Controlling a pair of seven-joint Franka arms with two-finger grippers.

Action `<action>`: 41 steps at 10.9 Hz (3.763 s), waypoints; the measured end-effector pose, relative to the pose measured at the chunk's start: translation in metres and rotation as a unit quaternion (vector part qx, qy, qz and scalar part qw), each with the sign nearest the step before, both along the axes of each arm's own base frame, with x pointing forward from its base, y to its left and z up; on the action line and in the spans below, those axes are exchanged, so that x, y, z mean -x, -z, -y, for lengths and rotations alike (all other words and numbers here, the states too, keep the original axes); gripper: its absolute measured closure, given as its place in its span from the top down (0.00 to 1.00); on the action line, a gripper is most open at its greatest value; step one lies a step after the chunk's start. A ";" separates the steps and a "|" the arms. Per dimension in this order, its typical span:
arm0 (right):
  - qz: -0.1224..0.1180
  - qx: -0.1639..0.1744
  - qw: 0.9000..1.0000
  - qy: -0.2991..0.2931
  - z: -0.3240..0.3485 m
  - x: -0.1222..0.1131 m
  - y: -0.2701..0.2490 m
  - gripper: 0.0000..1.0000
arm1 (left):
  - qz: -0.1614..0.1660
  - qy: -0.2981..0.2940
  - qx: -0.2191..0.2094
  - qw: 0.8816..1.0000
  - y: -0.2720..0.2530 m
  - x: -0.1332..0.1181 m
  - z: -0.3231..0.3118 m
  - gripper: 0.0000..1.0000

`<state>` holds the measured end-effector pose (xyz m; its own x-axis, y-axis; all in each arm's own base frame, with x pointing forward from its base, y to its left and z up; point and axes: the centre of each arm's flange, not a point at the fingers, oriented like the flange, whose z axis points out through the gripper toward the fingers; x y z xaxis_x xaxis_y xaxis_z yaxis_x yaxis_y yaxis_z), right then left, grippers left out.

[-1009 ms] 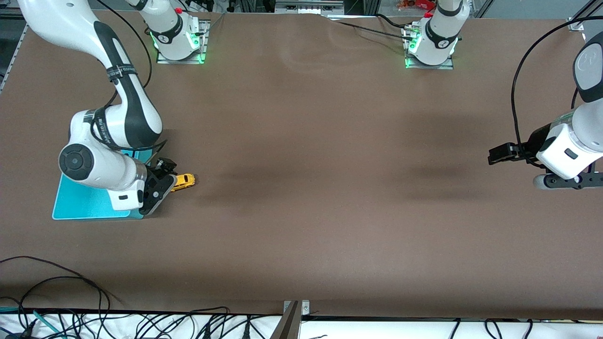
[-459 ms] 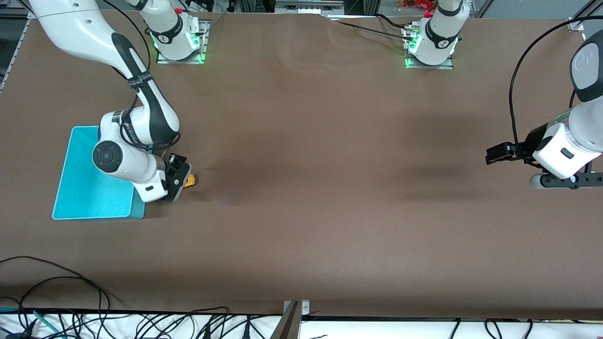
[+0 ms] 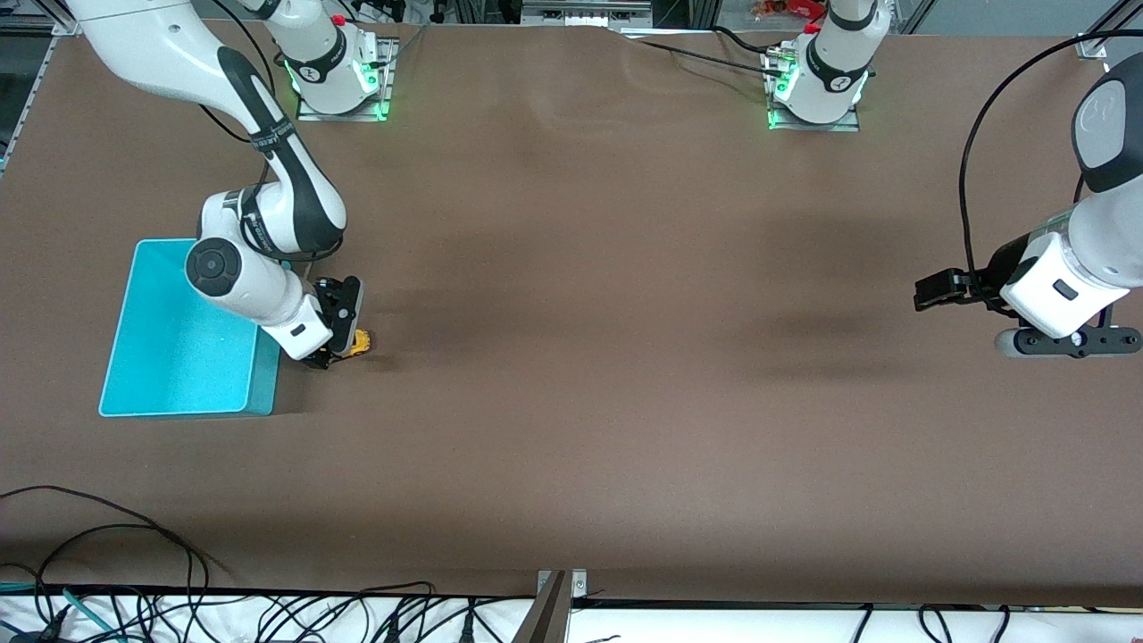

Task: Wind up and store yellow beetle car
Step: 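Reach the right gripper down to the car and grasp it, then lift the car with the right gripper and carry it over the box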

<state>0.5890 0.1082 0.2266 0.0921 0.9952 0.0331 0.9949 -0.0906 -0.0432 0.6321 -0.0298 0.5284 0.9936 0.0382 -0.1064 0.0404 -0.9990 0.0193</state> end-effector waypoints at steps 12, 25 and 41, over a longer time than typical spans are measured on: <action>0.035 -0.009 0.991 -0.132 0.020 -0.004 0.022 1.00 | 0.001 0.007 0.001 1.000 -0.001 0.000 0.009 1.00; 0.068 -0.016 0.984 -0.166 0.018 -0.014 0.024 0.48 | 0.003 0.007 0.001 1.000 -0.002 0.000 0.009 1.00; -0.014 0.024 0.996 -0.087 0.178 0.030 -0.127 0.48 | 0.003 0.008 0.001 1.000 -0.003 0.000 0.009 1.00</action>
